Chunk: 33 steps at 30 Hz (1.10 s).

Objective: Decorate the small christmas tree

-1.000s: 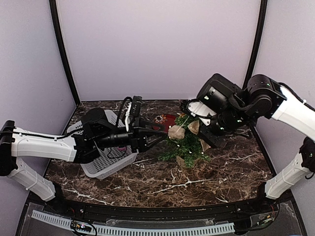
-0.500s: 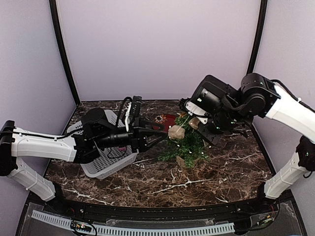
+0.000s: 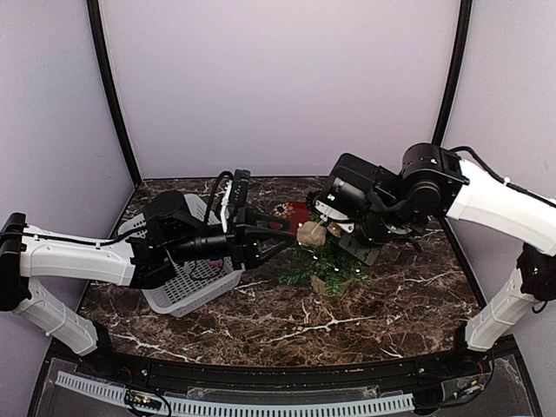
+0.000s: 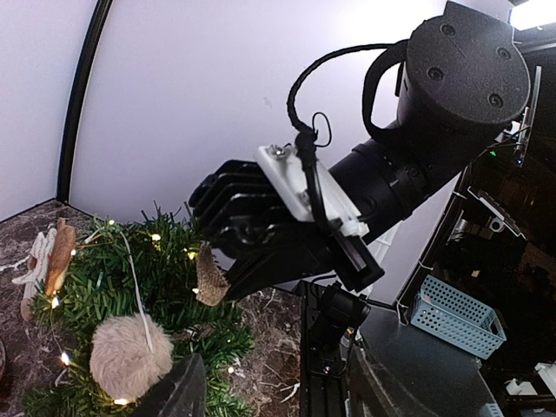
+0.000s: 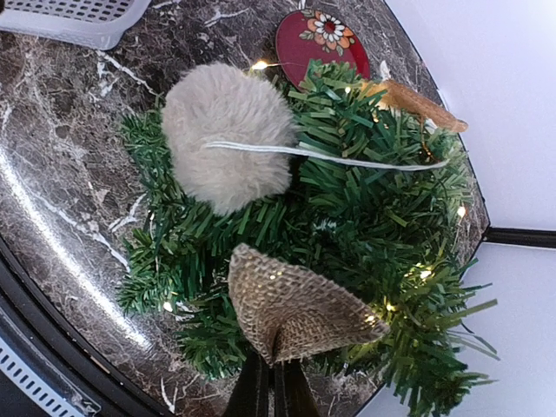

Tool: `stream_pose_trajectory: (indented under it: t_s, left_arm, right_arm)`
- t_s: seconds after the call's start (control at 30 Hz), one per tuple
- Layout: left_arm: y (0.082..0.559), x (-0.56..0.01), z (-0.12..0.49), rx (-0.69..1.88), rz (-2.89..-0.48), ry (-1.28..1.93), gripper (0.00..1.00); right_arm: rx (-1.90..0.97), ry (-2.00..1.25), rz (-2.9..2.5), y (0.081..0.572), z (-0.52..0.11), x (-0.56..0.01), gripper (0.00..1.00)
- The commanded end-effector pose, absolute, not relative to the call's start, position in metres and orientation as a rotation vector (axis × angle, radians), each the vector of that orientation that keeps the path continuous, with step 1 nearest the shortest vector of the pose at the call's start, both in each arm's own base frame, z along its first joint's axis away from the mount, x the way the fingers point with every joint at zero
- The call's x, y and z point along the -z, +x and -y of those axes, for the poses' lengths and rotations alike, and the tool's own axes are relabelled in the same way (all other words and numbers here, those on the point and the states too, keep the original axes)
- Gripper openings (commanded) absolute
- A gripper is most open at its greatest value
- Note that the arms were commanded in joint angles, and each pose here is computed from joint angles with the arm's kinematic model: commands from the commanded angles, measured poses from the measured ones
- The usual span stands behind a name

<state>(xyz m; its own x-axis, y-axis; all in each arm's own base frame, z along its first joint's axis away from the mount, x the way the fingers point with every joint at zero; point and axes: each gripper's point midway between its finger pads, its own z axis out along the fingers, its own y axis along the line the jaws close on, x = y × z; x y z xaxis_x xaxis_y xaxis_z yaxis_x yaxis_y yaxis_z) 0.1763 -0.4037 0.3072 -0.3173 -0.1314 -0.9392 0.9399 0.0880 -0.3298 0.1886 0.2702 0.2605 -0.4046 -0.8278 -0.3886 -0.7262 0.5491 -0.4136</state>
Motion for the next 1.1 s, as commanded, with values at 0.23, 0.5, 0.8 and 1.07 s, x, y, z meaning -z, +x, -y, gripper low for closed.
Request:
stream_pose_trajectory:
  t_s: [0.23, 0.5, 0.8, 1.07]
  left_arm:
    - [0.171, -0.322, 0.399, 1.409, -1.348, 0.876, 0.59]
    - [0.172, -0.323, 0.399, 1.407, -1.349, 0.878, 0.59]
    - [0.173, -0.320, 0.401, 1.412, -1.358, 0.877, 0.59]
    - [0.173, -0.321, 0.401, 1.406, -1.358, 0.875, 0.59]
  right_arm:
    - [0.352, -1.257, -2.178, 0.199, -0.272, -0.248, 0.03]
    - [0.424, -1.233, -2.164, 0.206, -0.266, -0.244, 0.10]
    - [0.445, -1.254, -2.178, 0.204, -0.264, -0.225, 0.12]
    - [0.443, -1.200, -2.164, 0.207, -0.262, -0.240, 0.27]
